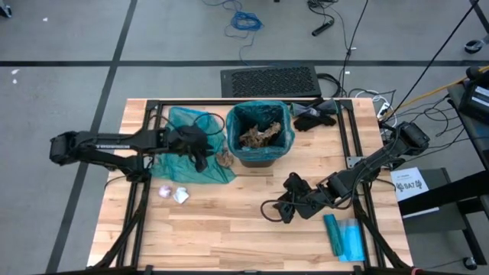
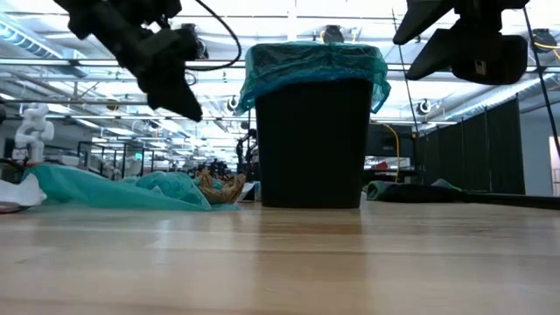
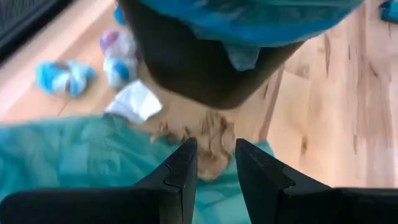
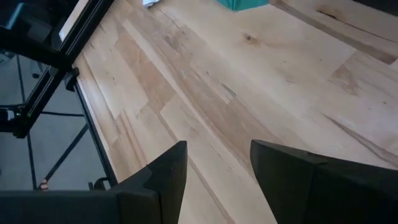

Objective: Place trash/remove bag and relplace
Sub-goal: Put the brown napkin into the trash bin

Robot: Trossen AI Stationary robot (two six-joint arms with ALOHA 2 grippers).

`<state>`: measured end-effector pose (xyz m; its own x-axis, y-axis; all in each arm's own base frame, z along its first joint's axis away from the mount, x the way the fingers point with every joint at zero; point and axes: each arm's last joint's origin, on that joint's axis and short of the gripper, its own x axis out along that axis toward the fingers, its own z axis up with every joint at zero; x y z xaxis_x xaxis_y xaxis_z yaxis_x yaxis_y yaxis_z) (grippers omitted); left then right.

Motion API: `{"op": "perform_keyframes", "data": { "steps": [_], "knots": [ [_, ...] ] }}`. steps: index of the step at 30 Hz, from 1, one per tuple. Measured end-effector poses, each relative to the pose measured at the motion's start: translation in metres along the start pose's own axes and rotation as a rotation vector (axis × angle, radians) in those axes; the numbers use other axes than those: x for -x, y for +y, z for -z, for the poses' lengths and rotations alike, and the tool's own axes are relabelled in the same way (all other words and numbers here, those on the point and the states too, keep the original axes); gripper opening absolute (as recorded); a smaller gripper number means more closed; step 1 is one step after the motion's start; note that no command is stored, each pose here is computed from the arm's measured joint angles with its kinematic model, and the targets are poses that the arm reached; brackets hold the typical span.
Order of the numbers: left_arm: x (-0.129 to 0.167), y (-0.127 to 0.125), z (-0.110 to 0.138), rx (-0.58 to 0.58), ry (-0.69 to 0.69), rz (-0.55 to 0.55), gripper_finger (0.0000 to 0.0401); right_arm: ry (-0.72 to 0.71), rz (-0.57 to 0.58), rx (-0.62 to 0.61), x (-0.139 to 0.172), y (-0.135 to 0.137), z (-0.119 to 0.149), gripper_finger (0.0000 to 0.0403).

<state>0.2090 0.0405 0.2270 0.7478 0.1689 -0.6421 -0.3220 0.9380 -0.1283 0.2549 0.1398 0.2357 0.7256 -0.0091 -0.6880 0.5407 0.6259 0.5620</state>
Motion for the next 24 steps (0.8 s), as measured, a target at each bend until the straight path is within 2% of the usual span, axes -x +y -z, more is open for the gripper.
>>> {"op": "perform_keyframes", "data": {
  "steps": [7,19,24],
  "knots": [
    [-0.036,-0.002,0.015,-0.182,0.100,0.002,0.0107,-0.002,0.002,-0.040,0.000,0.000,-0.001,0.0169],
    [-0.084,-0.023,0.030,-0.331,0.123,0.083,0.0107,-0.001,0.007,-0.090,0.000,-0.001,-0.001,0.0169],
    [-0.104,-0.018,0.046,-0.363,0.212,-0.048,0.0107,-0.001,0.008,-0.107,0.000,-0.001,-0.001,0.0169]
  ]
}}
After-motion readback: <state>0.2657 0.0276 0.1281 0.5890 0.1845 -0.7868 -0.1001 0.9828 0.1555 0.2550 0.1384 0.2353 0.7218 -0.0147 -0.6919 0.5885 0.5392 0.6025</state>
